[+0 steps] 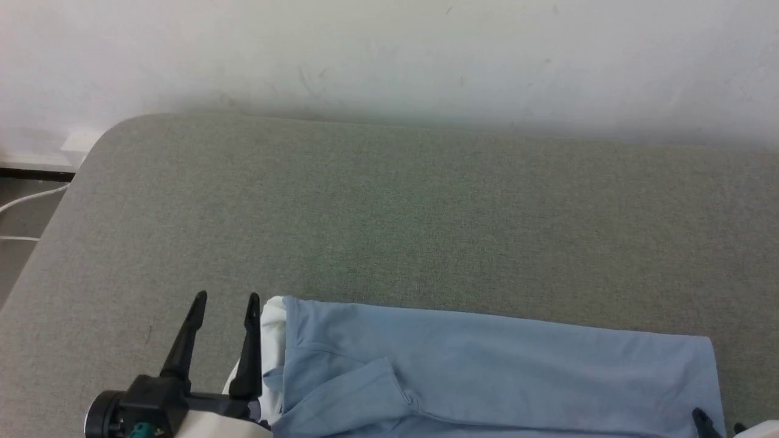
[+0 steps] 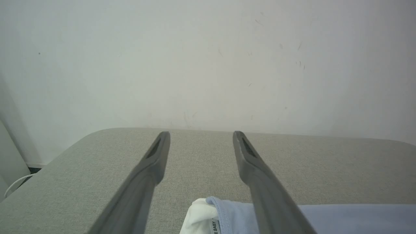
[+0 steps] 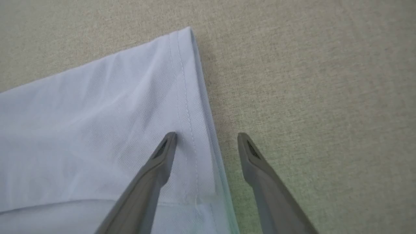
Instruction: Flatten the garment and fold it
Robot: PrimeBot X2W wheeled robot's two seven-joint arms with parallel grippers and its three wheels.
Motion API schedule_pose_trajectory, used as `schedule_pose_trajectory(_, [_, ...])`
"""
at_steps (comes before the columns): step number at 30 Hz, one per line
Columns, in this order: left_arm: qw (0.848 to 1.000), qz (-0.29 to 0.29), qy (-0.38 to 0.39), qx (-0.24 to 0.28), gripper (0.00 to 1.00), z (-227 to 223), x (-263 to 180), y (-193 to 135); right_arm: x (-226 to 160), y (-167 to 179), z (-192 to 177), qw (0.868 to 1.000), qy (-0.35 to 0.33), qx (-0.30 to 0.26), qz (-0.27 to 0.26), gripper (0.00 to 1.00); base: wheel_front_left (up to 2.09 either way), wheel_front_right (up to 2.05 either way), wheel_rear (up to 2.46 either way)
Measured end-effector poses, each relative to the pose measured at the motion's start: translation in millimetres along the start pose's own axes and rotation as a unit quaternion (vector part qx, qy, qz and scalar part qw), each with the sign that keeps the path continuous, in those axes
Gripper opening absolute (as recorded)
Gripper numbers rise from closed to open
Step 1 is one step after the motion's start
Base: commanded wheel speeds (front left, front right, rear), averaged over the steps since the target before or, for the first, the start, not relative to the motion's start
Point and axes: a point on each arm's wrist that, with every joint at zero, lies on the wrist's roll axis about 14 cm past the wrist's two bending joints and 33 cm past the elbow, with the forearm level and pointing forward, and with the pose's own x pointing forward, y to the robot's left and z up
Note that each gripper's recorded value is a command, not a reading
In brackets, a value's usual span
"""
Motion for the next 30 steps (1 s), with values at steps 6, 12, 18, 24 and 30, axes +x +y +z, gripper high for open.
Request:
schedule_pose_trajectory(6, [0.999, -0.008, 0.029, 0.024, 1.00, -16.6, -4.5, -2.0, 6.9, -4.2, -22.6, 0.999, 0.042, -0.003, -0.011, 1.00, 0.00, 0.00, 0.00])
schedule_pose_trajectory(12, [0.998, -0.005, 0.041, 0.038, 1.00, -23.6, -4.5, -1.1, 15.0, 5.9, -27.2, 0.998, 0.059, 0.003, 0.011, 1.00, 0.00, 0.00, 0.00])
schedule_pose_trajectory(18, [0.998, 0.001, 0.055, 0.037, 1.00, -32.5, -3.6, 2.3, 20.9, 20.3, -29.7, 0.996, 0.076, -0.002, 0.043, 0.00, 0.00, 0.00, 0.00])
schedule_pose_trajectory(24, [0.998, 0.005, 0.050, 0.037, 1.00, -29.9, -3.1, 4.8, 19.8, 29.1, -22.6, 0.996, 0.062, -0.007, 0.066, 0.00, 0.00, 0.00, 0.00])
schedule_pose_trajectory(30, [0.999, 0.006, 0.041, 0.031, 1.00, -24.4, -4.4, 4.6, 15.4, 8.5, -5.0, 0.999, 0.021, -0.018, 0.045, 0.00, 0.00, 0.00, 0.00])
